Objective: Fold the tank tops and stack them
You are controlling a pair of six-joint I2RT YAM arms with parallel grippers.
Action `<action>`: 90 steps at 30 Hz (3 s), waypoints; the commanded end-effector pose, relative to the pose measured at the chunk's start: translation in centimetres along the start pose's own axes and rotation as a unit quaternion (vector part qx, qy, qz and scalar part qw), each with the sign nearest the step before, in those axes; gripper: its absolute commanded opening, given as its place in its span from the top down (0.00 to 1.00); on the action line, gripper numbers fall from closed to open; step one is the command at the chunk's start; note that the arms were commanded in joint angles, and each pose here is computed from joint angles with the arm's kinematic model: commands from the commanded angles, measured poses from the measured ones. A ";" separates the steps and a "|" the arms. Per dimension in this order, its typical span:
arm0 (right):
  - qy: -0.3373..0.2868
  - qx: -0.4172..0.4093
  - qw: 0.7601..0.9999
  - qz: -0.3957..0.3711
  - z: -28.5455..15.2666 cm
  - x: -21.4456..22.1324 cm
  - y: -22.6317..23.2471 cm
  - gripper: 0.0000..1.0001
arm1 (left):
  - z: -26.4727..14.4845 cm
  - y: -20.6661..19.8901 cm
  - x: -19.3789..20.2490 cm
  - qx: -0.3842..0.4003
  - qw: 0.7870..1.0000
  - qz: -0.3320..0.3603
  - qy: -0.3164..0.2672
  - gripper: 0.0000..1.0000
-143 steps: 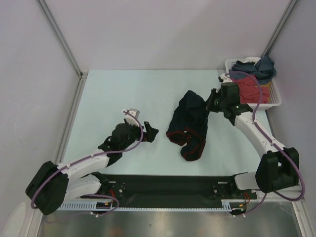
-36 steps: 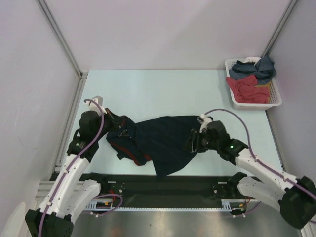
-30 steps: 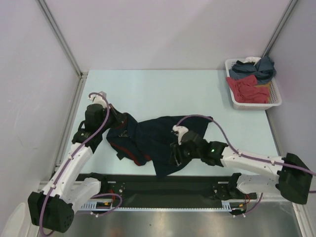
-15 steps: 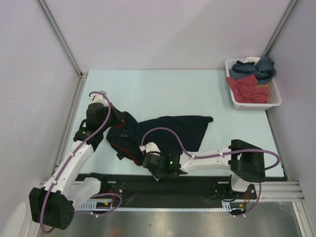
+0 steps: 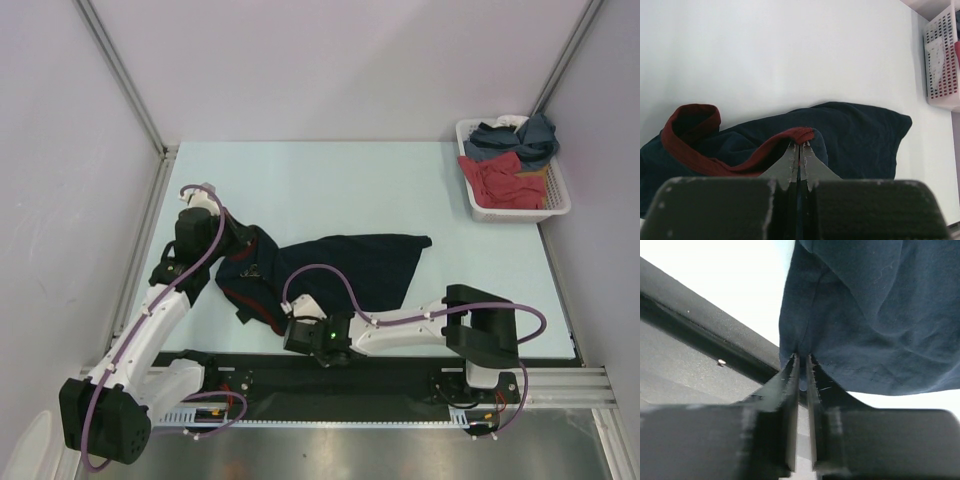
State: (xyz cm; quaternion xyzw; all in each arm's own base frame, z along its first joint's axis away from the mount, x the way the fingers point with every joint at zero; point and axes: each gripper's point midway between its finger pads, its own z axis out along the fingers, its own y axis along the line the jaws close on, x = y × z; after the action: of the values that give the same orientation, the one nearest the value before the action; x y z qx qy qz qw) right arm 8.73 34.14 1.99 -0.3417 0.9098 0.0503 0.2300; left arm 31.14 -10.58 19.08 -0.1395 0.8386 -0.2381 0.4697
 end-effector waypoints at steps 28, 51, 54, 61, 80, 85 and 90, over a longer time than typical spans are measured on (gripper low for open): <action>-0.445 0.058 0.859 0.247 -34.0 -23.6 -34.1 1.00 | -11.7 -12.2 -19.7 0.139 0.968 0.094 -0.188 1.00; -0.627 -0.007 0.766 0.141 -54.3 -18.5 -27.1 1.00 | -31.4 -16.8 -20.7 0.211 0.896 0.129 -0.369 0.99; -0.579 0.007 0.800 0.160 -48.7 -21.1 -29.3 1.00 | -25.4 -15.7 -20.3 0.203 0.918 0.116 -0.321 1.00; -0.480 0.045 0.832 0.275 -33.3 -22.9 -37.4 1.00 | -10.1 -9.7 -17.4 0.155 0.954 0.059 -0.252 1.00; -0.416 -0.018 0.794 0.444 -3.9 -32.4 -57.4 1.00 | 21.9 -1.3 -18.2 0.076 0.983 -0.005 -0.168 1.00; -0.455 0.018 0.771 0.446 0.2 -34.1 -62.2 0.20 | 28.2 0.6 -18.5 0.044 0.989 -0.021 -0.138 0.79; -0.462 0.044 0.768 0.441 -0.1 -34.2 -63.4 0.00 | 30.3 1.9 -20.5 -0.020 0.993 -0.025 -0.113 0.01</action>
State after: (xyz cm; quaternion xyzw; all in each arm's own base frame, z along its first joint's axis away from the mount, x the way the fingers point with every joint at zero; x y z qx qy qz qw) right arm 71.68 7.58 19.86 0.1677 0.7617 0.2753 0.5621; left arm 67.62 -9.42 17.65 -0.1783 0.7645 -0.2562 0.5641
